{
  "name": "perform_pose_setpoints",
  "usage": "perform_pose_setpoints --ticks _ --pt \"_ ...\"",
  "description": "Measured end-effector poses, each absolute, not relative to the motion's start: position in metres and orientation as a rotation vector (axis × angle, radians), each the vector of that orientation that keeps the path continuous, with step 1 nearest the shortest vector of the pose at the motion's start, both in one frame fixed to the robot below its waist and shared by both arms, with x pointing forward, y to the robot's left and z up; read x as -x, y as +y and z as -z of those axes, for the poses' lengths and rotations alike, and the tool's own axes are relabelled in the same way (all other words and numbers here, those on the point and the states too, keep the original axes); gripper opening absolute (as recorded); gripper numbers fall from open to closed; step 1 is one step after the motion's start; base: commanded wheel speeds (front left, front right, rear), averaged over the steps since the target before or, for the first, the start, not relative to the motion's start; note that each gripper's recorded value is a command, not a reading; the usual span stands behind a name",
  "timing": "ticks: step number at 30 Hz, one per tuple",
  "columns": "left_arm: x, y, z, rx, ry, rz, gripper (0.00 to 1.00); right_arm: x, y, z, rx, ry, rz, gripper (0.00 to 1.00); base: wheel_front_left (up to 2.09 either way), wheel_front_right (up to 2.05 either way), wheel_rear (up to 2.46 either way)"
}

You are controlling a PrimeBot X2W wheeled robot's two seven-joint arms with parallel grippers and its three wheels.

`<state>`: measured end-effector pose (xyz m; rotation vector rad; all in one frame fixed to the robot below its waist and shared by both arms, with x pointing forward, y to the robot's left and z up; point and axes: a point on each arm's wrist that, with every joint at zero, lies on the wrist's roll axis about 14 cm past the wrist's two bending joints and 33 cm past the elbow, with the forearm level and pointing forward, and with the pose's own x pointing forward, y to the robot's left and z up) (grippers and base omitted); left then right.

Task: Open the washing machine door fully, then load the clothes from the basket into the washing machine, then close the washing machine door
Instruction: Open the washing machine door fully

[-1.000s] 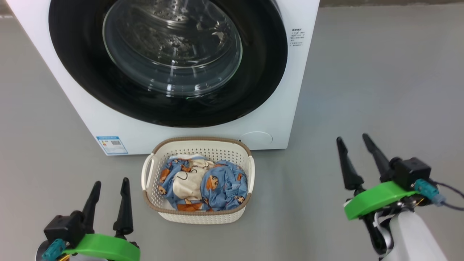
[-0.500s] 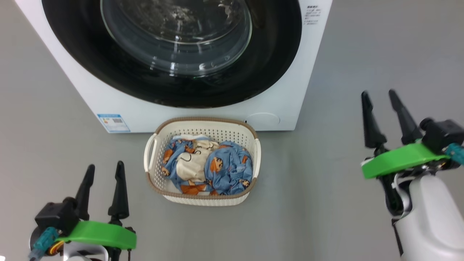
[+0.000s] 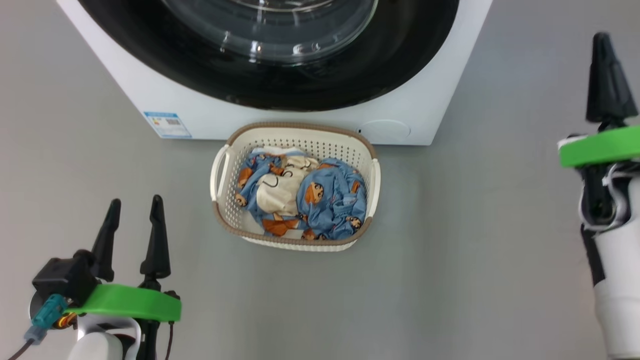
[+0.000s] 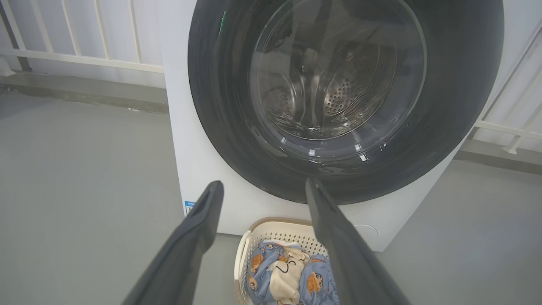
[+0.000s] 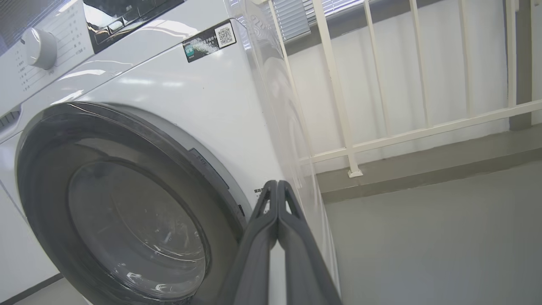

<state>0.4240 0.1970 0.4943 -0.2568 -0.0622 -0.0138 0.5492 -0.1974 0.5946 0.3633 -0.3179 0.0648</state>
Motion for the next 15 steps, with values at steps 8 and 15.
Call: perform_pose_setpoints --ticks 8,15 --pt "-0.432 0.206 -0.487 0.249 -0.048 -0.007 1.00 -0.587 -0.192 -0.596 -0.494 -0.293 -0.091 0.00 0.00 0.00 0.00" --pt "-0.440 0.209 -0.478 0.244 -0.033 -0.015 1.00 -0.620 -0.188 -0.589 -0.753 -0.204 -0.120 0.00 0.00 0.00 0.00"
